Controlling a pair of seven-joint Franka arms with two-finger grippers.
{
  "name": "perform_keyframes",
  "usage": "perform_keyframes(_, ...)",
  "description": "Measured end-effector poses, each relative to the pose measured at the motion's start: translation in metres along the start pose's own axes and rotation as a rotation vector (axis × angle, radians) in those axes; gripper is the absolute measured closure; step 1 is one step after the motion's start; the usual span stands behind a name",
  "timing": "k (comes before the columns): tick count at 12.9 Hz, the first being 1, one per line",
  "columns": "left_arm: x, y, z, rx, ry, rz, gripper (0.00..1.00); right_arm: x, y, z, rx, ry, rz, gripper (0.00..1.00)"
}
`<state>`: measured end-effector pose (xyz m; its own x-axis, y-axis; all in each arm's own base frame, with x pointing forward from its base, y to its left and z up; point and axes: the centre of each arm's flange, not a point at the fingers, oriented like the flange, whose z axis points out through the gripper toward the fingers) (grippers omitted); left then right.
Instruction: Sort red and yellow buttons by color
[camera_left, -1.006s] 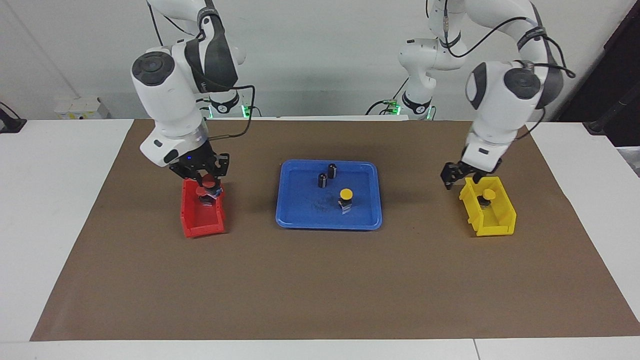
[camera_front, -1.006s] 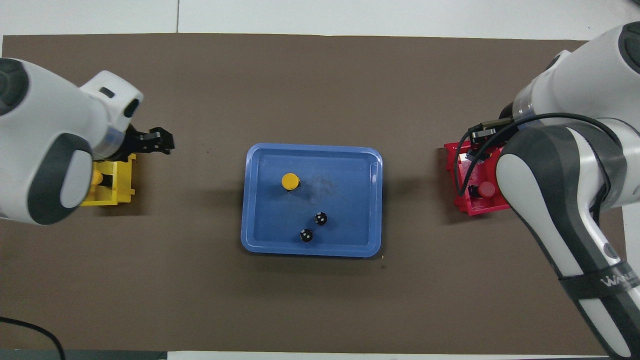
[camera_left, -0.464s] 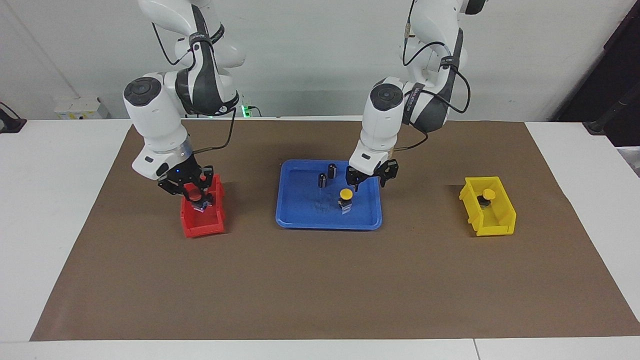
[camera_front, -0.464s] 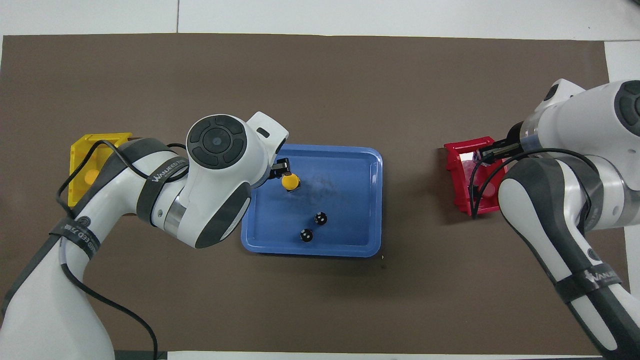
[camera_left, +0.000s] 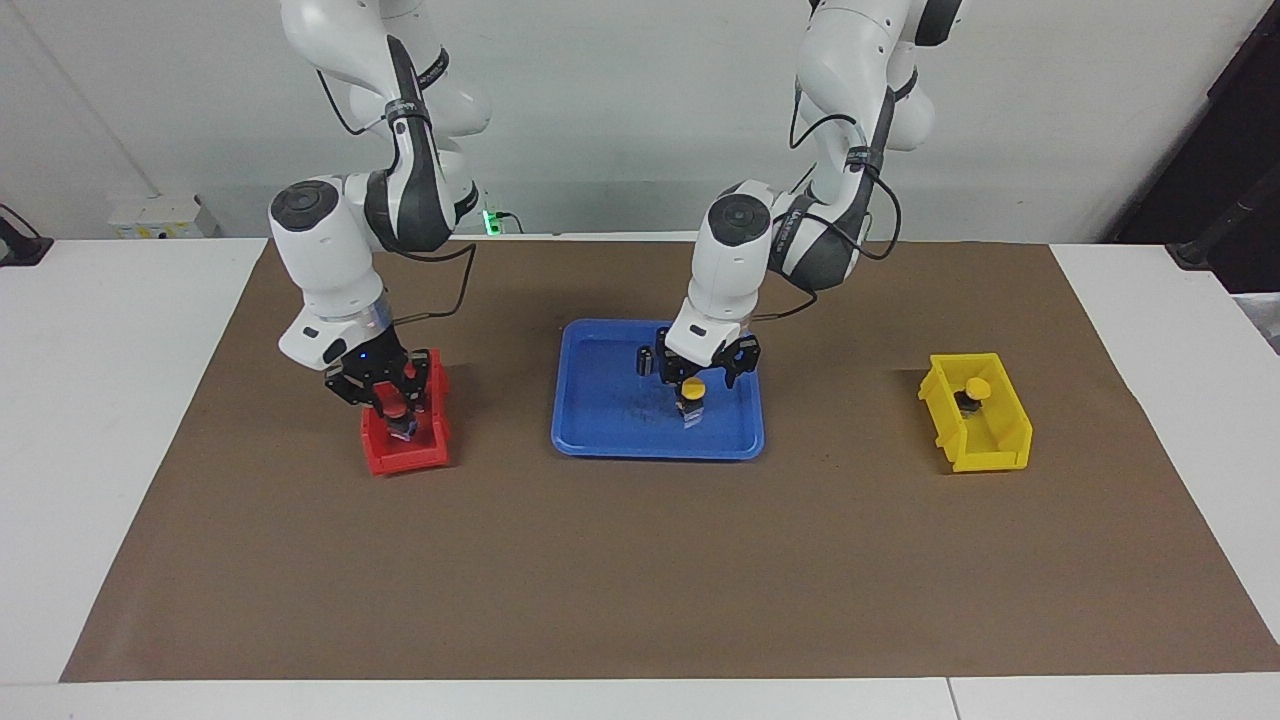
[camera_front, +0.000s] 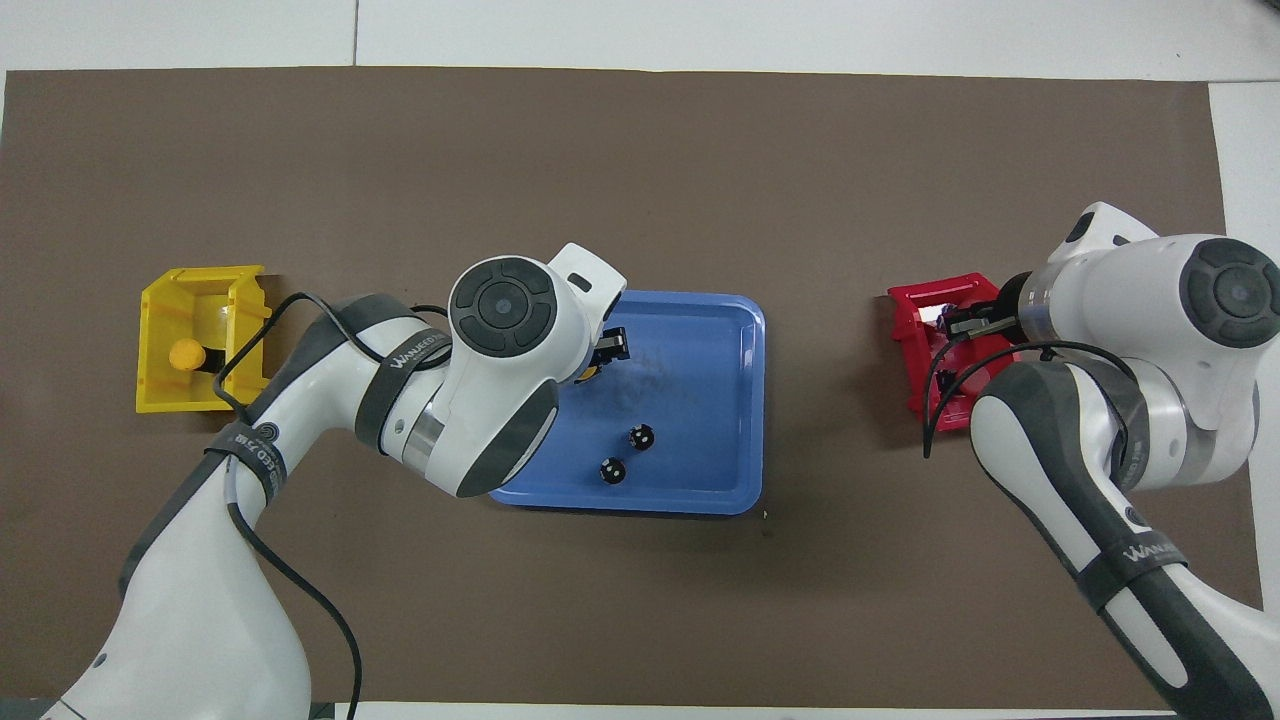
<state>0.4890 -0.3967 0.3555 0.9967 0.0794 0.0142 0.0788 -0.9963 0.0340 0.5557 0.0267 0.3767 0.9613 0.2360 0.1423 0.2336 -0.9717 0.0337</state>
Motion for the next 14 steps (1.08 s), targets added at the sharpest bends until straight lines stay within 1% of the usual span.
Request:
perform_keyframes(1,-0.002,0.003,0.003,0.001,-0.002,-0.020,0.19,0.000,0.000,0.001,-0.001,0.007,0.000,0.59)
perform_keyframes(2,-0.003,0.004,0.006,0.001,-0.003,-0.039,0.30,-0.001,0.000,0.003,-0.001,0.009,0.000,0.59)
perform_keyframes(3,-0.002,0.004,0.006,0.002,-0.003,-0.048,0.48,-0.002,-0.001,0.006,0.000,0.007,-0.001,0.59)
perform_keyframes(4,-0.002,0.003,0.006,0.002,-0.002,-0.052,0.58,-0.003,-0.001,0.012,0.001,0.005,-0.001,0.59)
perform_keyframes(6,0.001,0.004,0.001,-0.002,0.002,-0.062,0.59,-0.003,-0.002,0.029,0.008,-0.005,-0.001,0.59)
perform_keyframes(8,0.008,0.004,-0.013,0.010,-0.007,-0.074,0.59,-0.002,-0.001,0.032,0.008,-0.005,-0.006,0.59)
perform_keyframes(9,0.017,-0.001,-0.026,0.023,-0.015,-0.088,0.59,-0.002,-0.001,0.031,0.008,-0.004,-0.008,0.58)
perform_keyframes(10,0.030,-0.012,-0.046,0.040,-0.028,-0.106,0.59,-0.002,-0.001,0.031,0.008,-0.007,-0.009,0.55)
perform_keyframes(12,0.063,-0.057,-0.098,0.054,-0.044,-0.104,0.59,0.003,0.000,0.023,0.013,-0.036,-0.011,0.34)
perform_keyframes(13,0.081,-0.091,-0.118,0.054,-0.046,-0.088,0.59,0.009,0.002,0.012,0.016,-0.057,-0.011,0.34)
perform_keyframes(14,0.101,-0.134,-0.132,0.050,-0.046,-0.065,0.59,0.018,0.003,-0.005,0.019,-0.079,-0.010,0.29)
